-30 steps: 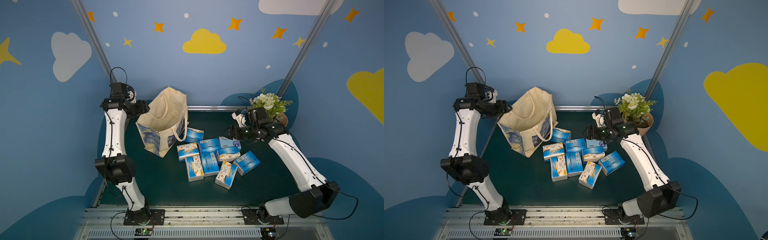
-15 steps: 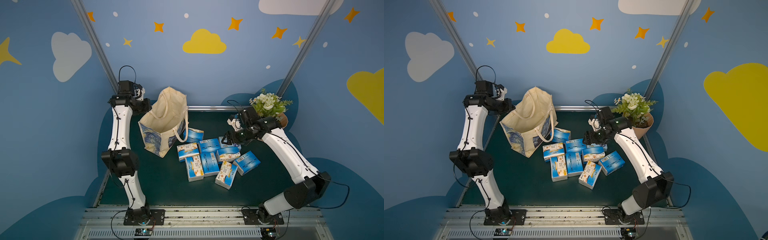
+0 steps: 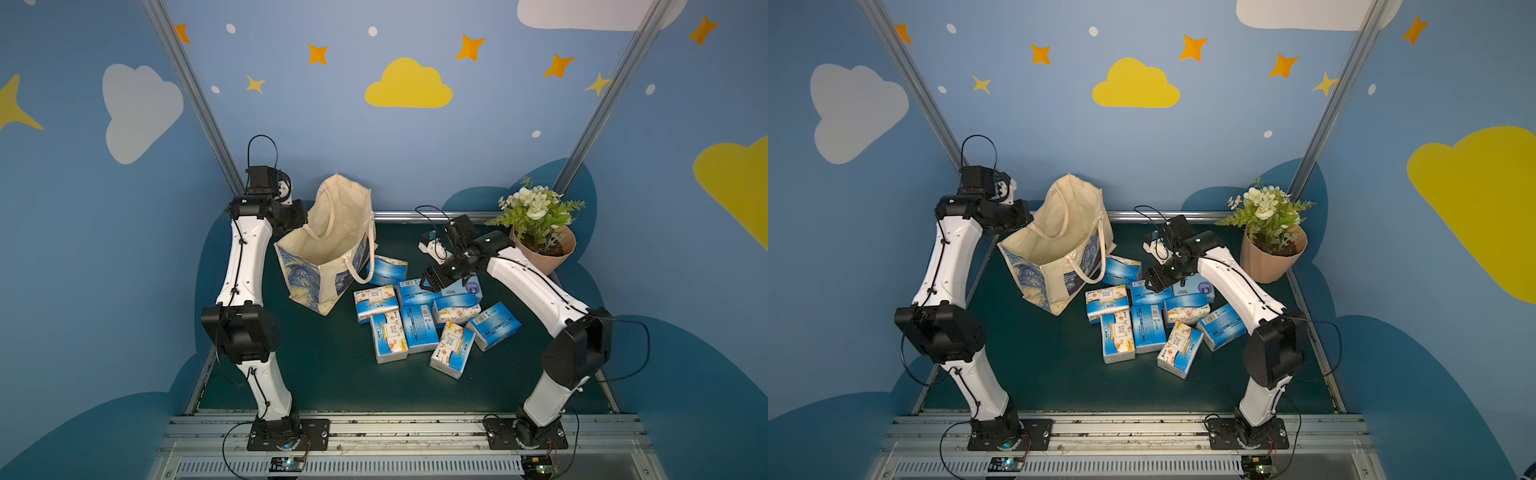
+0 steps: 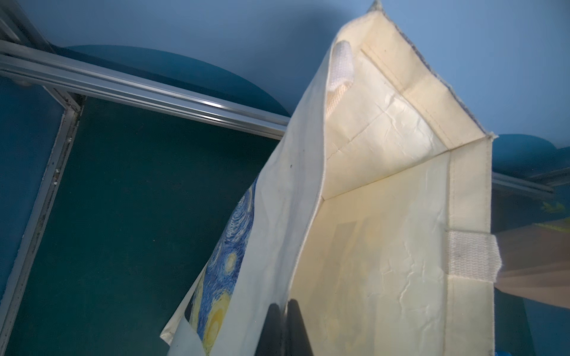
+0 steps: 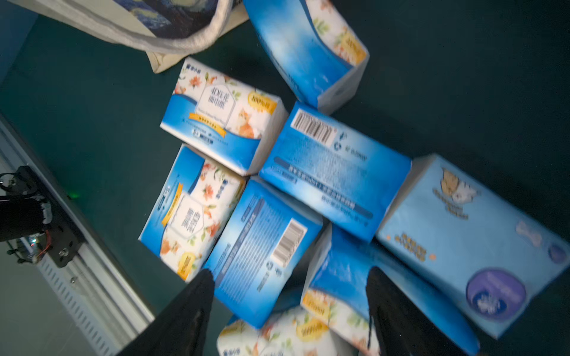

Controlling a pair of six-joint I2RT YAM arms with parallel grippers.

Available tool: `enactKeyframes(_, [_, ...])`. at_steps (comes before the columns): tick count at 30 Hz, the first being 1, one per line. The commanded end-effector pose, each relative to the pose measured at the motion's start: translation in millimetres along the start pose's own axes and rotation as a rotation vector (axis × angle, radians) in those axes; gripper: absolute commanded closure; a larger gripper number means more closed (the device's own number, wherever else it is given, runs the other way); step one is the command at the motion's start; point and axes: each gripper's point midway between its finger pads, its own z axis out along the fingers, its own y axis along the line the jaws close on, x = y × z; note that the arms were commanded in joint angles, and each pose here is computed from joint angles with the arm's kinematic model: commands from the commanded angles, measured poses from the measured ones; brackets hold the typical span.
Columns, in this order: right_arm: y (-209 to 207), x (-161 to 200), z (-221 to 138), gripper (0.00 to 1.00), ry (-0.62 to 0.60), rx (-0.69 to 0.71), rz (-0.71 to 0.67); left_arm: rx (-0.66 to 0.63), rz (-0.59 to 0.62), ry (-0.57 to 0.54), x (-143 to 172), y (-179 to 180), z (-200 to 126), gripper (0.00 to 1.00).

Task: Put tissues into the canvas bag
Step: Adjust the canvas bag at the center of the board.

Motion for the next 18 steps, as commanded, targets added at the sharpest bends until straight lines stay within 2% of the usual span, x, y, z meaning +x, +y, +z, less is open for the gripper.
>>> enactKeyframes(1, [-4, -39, 20, 0.21, -0.072, -0.028, -0.156, -0.005, -0.029, -0.025, -6, 1, -3, 0.97])
enactKeyframes(7, [-14, -59, 56, 0.19, -0.037, -0.052, -0.254, 0.032, -0.037, -0.036, -18, -6, -1, 0.97])
enactKeyframes(18, [-10, -78, 103, 0.18, -0.076, -0.153, -0.272, 0.084, -0.051, -0.015, -28, -17, 5, 0.97])
